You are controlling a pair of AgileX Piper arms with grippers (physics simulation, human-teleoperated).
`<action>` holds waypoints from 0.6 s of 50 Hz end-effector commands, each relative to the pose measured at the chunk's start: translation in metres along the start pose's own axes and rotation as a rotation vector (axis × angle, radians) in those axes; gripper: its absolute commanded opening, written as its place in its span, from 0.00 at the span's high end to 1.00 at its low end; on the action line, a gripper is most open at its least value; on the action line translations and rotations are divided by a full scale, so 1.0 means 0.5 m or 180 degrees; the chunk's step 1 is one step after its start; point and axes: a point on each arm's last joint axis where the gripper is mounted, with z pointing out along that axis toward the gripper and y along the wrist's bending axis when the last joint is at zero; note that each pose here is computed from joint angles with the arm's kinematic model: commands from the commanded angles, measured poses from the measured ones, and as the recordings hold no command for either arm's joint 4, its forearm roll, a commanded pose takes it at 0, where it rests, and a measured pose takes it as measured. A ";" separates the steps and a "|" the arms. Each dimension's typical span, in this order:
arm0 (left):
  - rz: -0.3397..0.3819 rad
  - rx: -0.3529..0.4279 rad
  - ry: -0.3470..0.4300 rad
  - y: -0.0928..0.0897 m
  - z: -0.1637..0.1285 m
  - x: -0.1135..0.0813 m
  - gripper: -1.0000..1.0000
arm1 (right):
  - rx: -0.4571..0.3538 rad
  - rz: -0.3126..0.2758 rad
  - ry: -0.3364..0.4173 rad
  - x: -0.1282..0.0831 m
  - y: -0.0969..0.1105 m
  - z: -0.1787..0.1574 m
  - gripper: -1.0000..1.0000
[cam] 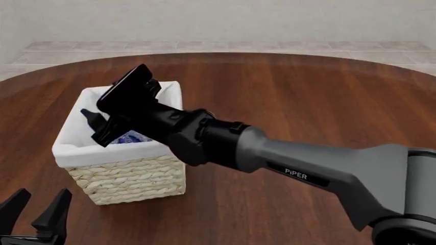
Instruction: Pick up the cream cheese box, and put it in the basket.
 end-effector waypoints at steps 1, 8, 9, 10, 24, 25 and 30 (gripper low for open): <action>0.0003 0.0016 0.0003 -0.001 0.000 0.000 0.00 | 0.0014 0.0008 -0.0035 -0.009 -0.004 -0.009 0.00; -0.0002 0.0021 0.0006 -0.001 0.000 0.000 0.00 | 0.0028 0.0020 -0.0058 -0.016 -0.008 -0.019 0.00; -0.0002 0.0023 0.0006 -0.001 0.000 0.000 0.00 | 0.0028 0.0023 -0.0060 -0.017 -0.008 -0.022 0.00; -0.0003 0.0025 0.0006 -0.001 0.000 0.000 0.00 | 0.0027 0.0020 -0.0060 -0.018 -0.008 -0.024 0.00; 0.0001 0.0034 0.0005 -0.001 0.000 0.000 0.00 | 0.0036 0.0135 -0.0102 -0.039 -0.013 -0.092 0.00; 0.0000 0.0034 0.0005 -0.001 0.000 0.000 0.00 | 0.0043 0.0139 -0.0108 -0.040 -0.015 -0.098 0.00; 0.0005 0.0049 0.0006 -0.002 0.000 0.000 0.00 | 0.0065 0.0245 -0.0146 -0.057 -0.023 -0.138 0.00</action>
